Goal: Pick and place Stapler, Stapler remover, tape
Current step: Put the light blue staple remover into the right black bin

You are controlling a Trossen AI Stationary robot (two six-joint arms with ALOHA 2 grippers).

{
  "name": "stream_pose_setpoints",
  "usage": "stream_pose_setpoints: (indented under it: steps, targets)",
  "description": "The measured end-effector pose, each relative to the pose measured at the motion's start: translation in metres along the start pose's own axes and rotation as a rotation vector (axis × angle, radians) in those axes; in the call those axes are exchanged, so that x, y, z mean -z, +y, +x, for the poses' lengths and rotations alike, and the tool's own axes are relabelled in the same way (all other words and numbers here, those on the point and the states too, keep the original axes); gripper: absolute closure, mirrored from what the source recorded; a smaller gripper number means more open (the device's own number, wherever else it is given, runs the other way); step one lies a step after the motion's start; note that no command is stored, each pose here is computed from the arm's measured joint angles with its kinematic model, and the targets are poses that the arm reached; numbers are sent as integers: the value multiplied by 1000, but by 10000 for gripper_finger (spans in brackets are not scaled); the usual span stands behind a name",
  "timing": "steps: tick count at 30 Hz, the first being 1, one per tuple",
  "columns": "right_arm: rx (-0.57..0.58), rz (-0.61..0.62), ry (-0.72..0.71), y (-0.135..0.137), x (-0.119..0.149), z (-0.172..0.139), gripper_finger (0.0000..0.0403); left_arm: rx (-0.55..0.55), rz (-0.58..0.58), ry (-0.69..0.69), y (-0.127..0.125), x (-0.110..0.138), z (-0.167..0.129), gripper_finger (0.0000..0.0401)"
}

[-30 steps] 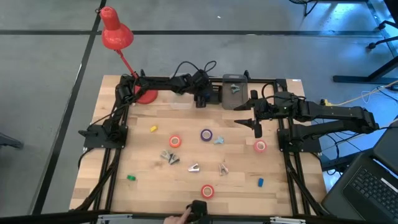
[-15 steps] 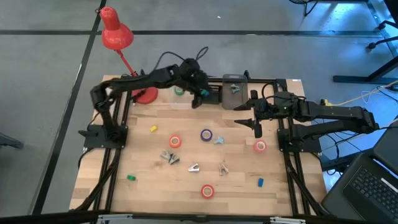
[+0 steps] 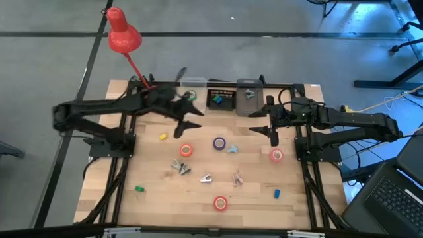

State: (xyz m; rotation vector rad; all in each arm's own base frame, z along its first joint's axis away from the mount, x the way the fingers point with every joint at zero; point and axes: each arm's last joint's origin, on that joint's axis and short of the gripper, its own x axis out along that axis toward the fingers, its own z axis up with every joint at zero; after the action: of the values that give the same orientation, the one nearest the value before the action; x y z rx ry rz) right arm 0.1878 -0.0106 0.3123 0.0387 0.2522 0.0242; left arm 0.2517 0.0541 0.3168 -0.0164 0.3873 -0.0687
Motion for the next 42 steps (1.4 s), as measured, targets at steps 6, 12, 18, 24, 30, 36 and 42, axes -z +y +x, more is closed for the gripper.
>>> stream_pose_setpoints:
  steps: [6,12,18,24,30,36,42]
  targets:
    - [0,-1,-21,0,-2,0,154,-74,-32,-203,-21,44,-38,175]
    - [-2,15,-85,0,-8,0,154,-131,-107,-319,-28,87,-57,175]
    - [5,60,116,-2,13,17,154,-290,-199,-321,-25,114,-60,175]
    - [13,68,417,-6,50,51,154,-346,-222,-291,-24,123,-57,175]
    - [19,83,571,-9,79,82,154,-346,-222,-292,-24,123,-57,175]
    - [30,124,689,-10,101,97,154,-346,-222,-291,-24,123,-57,175]
    - [3,123,744,-2,112,104,154,-346,-221,-291,-24,123,-57,175]
